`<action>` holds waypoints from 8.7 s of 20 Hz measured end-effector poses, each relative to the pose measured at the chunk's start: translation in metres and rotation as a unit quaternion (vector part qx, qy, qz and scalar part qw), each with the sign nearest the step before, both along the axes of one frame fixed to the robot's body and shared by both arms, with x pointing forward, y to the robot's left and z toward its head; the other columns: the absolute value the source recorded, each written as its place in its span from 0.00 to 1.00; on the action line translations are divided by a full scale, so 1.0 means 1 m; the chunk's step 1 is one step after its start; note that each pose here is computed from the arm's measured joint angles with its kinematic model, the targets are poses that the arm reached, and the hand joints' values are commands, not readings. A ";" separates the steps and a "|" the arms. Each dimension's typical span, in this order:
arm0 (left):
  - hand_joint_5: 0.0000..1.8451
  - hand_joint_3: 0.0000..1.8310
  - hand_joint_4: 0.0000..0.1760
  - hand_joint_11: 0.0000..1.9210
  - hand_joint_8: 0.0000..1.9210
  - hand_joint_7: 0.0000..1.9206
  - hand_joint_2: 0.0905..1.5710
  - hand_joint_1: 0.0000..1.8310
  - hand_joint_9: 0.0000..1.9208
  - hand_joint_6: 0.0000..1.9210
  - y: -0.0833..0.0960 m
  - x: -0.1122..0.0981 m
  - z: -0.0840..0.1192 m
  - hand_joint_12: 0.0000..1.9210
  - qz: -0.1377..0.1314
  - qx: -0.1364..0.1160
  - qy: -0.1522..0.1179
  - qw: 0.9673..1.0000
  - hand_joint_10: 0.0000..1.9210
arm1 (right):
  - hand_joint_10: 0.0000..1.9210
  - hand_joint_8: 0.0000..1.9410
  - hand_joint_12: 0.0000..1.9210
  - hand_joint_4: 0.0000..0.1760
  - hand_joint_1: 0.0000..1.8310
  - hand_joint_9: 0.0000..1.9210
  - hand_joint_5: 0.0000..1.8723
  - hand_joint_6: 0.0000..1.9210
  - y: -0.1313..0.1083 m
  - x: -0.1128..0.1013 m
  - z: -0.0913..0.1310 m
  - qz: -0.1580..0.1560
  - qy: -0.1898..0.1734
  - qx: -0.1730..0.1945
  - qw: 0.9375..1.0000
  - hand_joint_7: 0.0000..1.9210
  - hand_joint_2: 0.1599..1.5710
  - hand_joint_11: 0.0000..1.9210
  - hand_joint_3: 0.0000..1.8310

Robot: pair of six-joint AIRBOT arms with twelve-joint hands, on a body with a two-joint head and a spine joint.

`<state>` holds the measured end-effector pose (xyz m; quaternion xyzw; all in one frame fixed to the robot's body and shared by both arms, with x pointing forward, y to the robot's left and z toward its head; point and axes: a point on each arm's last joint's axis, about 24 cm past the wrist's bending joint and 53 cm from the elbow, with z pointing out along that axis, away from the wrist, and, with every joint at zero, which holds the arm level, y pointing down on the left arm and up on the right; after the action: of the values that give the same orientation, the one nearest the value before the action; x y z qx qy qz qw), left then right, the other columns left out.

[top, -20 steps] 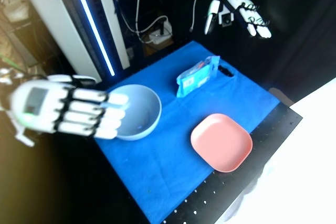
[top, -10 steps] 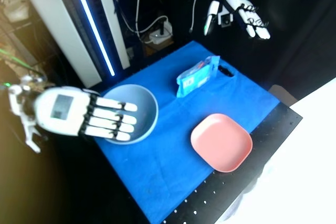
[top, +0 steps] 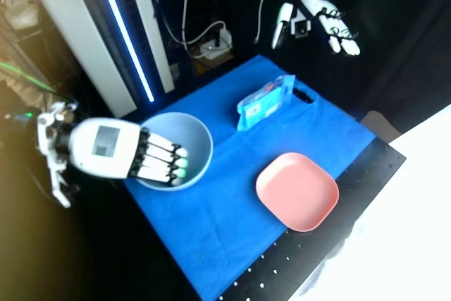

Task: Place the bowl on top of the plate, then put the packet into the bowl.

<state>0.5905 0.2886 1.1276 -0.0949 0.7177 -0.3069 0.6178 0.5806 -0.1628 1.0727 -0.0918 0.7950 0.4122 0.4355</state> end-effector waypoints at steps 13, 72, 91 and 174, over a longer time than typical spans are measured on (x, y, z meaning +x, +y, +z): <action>0.00 0.00 1.00 0.00 0.00 0.00 0.53 0.30 0.00 0.00 -0.001 -0.002 -0.007 0.00 0.000 -0.006 0.010 1.000 0.00 | 1.00 1.00 1.00 0.00 0.51 0.77 0.46 1.00 0.015 0.017 0.032 0.012 -0.045 0.018 0.999 0.71 0.83 0.75 0.00; 0.00 0.00 1.00 0.00 0.00 0.00 0.52 0.32 0.00 0.00 0.001 0.003 -0.011 0.00 -0.007 -0.015 0.014 1.000 0.00 | 0.03 0.00 0.50 0.41 0.03 0.24 0.11 0.00 0.187 0.150 0.056 0.023 -0.136 -0.009 0.990 0.16 0.72 0.09 0.00; 0.00 0.00 1.00 0.00 0.00 0.00 0.52 0.30 0.00 0.00 0.002 0.003 -0.011 0.00 -0.004 -0.019 0.014 1.000 0.00 | 0.02 0.01 0.45 0.00 0.12 0.37 0.26 0.01 0.147 0.144 0.038 0.020 -0.138 -0.064 0.988 0.31 0.83 0.22 0.00; 0.46 0.00 0.00 0.43 0.58 0.46 0.71 0.75 0.48 0.55 -0.159 0.071 -0.035 0.63 -0.187 0.021 0.039 0.981 0.65 | 0.00 0.00 0.00 0.65 0.20 0.00 0.00 0.00 -0.061 0.018 0.090 -0.139 -0.081 0.195 0.968 0.00 0.58 0.00 0.00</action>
<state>0.6619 0.1300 1.0929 0.0426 0.7524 -0.3980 0.5232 0.5982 -0.2234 1.1631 0.0732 0.6663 0.4860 0.5608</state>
